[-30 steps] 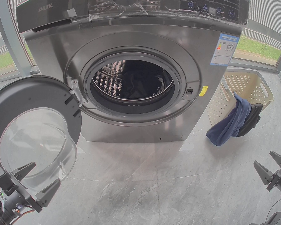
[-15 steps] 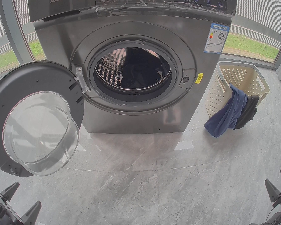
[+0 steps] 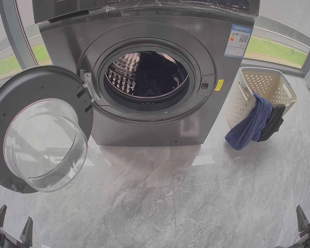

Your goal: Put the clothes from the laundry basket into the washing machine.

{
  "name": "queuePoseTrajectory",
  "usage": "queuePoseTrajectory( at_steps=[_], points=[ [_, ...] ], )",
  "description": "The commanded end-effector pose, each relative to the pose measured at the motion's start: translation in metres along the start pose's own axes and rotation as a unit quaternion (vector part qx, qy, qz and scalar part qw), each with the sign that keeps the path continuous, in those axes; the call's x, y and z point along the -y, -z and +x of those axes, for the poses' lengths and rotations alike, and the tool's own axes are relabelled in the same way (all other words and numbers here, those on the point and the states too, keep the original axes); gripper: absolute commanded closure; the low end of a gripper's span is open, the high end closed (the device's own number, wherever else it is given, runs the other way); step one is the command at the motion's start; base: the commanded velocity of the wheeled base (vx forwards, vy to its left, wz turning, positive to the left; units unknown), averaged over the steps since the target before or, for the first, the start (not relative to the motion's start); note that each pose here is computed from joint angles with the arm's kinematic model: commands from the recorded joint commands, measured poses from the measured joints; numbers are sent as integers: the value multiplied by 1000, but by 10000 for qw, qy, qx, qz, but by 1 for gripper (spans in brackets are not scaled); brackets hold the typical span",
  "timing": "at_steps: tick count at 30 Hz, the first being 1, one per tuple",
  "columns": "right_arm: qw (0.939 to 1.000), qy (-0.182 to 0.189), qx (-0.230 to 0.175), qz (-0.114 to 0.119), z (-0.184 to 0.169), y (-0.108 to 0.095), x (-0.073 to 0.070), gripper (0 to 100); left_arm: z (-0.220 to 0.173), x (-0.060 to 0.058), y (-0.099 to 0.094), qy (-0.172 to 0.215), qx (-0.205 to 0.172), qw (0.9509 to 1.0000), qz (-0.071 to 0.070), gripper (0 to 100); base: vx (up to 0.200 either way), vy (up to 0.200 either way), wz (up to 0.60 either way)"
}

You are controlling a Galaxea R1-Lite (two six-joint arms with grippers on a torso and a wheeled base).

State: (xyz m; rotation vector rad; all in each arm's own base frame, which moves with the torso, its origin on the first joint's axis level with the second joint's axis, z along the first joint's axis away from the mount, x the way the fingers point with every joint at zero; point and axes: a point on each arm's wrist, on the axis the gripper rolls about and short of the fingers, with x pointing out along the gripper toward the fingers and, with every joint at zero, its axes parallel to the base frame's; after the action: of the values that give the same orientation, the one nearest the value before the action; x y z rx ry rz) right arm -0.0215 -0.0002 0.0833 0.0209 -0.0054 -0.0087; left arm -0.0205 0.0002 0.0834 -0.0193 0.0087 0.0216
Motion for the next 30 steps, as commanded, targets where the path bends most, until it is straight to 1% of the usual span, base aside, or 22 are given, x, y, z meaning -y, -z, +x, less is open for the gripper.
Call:
queuePoseTrajectory(
  at_steps=[1, 3, 4, 10, 13, 14, 30],
  points=[
    [9999, 26, -26, -120, -1, 7, 0, 0, -2, 0, 7, 85, 5, 10000, 20, 0, 0, 0, 0],
    [9999, 26, -34, -135, -1, 7, 0, 0, -2, 0, 7, 62, 12, 10000, -56, 0, 0, 0, 0],
    [9999, 26, -34, -143, -1, 7, 0, 0, -2, 0, 7, 46, 5, 10000, -64, 0, 0, 0, 0],
    [9999, -51, -19, -150, -1, 7, -1, 0, -2, 0, 7, 62, 13, 10000, -26, 0, 0, -200, 0],
    [9999, -36, -19, -112, -1, 7, 0, 0, -2, 0, 7, 69, 12, 10000, -26, 0, 0, -200, 0],
    [9999, -43, -19, -135, -1, 7, 0, 0, -2, 0, 7, 69, 13, 10000, -18, 0, 0, -200, 0],
    [9999, -43, -19, -135, -1, 7, 0, 0, -2, 0, 8, 46, 13, 10000, -72, 0, 0, -200, 0]
  ],
)
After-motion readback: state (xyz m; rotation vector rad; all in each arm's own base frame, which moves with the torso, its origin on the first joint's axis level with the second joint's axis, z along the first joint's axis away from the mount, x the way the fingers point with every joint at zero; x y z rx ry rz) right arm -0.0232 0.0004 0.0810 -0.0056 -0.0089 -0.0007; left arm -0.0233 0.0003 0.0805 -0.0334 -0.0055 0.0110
